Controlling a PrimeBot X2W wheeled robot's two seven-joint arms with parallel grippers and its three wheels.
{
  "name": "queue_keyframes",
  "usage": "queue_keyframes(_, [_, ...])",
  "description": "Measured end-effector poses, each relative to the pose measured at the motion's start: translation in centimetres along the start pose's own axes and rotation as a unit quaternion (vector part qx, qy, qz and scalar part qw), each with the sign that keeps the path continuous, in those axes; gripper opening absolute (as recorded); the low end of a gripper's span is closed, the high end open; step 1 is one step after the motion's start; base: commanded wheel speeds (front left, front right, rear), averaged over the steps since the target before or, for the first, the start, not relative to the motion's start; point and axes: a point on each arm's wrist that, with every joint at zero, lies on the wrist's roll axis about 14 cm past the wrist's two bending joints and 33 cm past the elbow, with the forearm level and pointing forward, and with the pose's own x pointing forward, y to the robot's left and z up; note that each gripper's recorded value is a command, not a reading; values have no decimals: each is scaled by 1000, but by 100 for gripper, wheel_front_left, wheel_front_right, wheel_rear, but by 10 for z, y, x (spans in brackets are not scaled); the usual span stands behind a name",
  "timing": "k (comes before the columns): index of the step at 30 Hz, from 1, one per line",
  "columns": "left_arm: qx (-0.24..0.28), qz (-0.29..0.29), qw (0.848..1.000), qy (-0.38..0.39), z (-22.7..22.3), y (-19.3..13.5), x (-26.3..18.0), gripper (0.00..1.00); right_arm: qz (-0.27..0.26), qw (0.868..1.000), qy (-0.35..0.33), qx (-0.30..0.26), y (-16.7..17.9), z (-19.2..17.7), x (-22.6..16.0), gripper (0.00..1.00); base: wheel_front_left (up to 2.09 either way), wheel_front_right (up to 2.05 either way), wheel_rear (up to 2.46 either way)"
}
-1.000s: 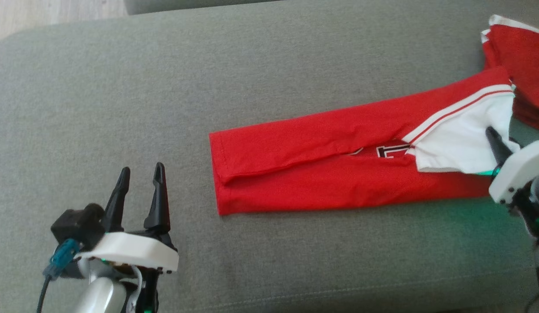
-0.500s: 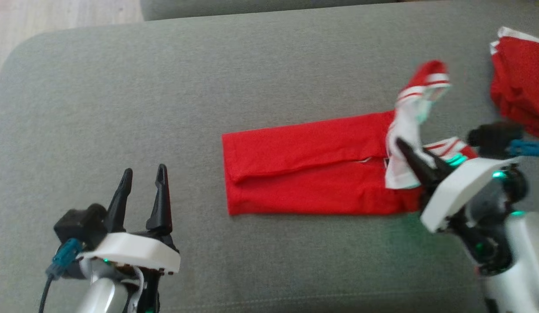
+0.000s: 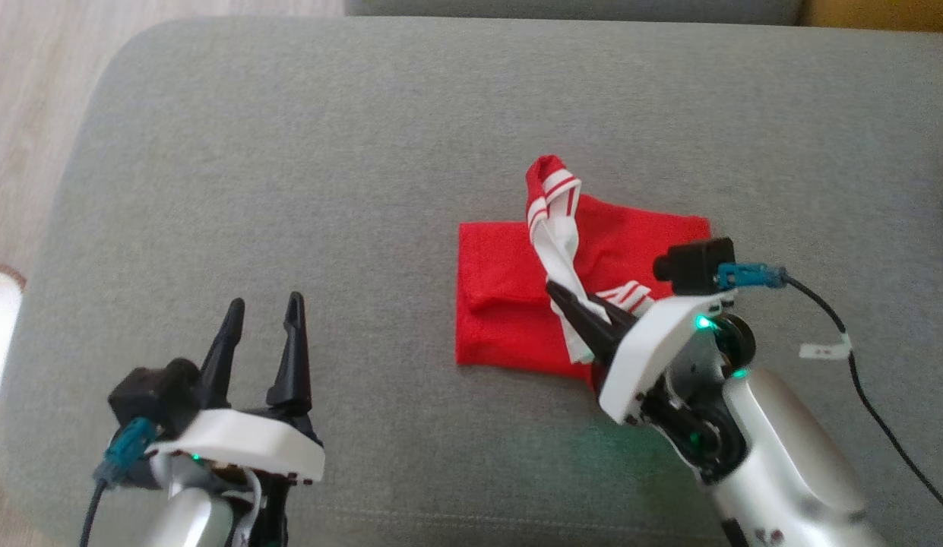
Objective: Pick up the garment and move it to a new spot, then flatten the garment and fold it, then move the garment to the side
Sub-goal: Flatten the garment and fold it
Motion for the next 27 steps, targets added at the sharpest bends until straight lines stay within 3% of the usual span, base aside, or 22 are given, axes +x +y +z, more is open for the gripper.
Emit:
queue_keyframes(7, [-1, 16, 1000, 2, -2, 10, -4, 100, 1, 1000, 12, 16, -6, -5, 30, 0, 0, 0, 0])
queue_keyframes(8, [-1, 19, 1000, 3, -2, 11, -4, 100, 5, 1000, 10, 24, -5, -5, 33, 26, 0, 0, 0])
queue_keyframes(9, [-1, 19, 1000, 3, -2, 11, -4, 100, 5, 1000, 10, 24, -5, -5, 33, 60, 0, 0, 0])
queue_keyframes(10, [-1, 20, 1000, 3, -2, 12, -4, 100, 9, 999, 5, 33, -4, -5, 35, 100, 0, 0, 0])
queue_keyframes(20, [-2, 11, 1000, -1, -2, 6, -1, 100, 64, 995, -53, 49, 29, 24, 42, 100, 0, 0, 0])
queue_keyframes(27, [-3, -7, 1000, -3, 0, -6, 2, 100, 69, 988, -126, 48, 34, 57, 29, 100, 0, 0, 0])
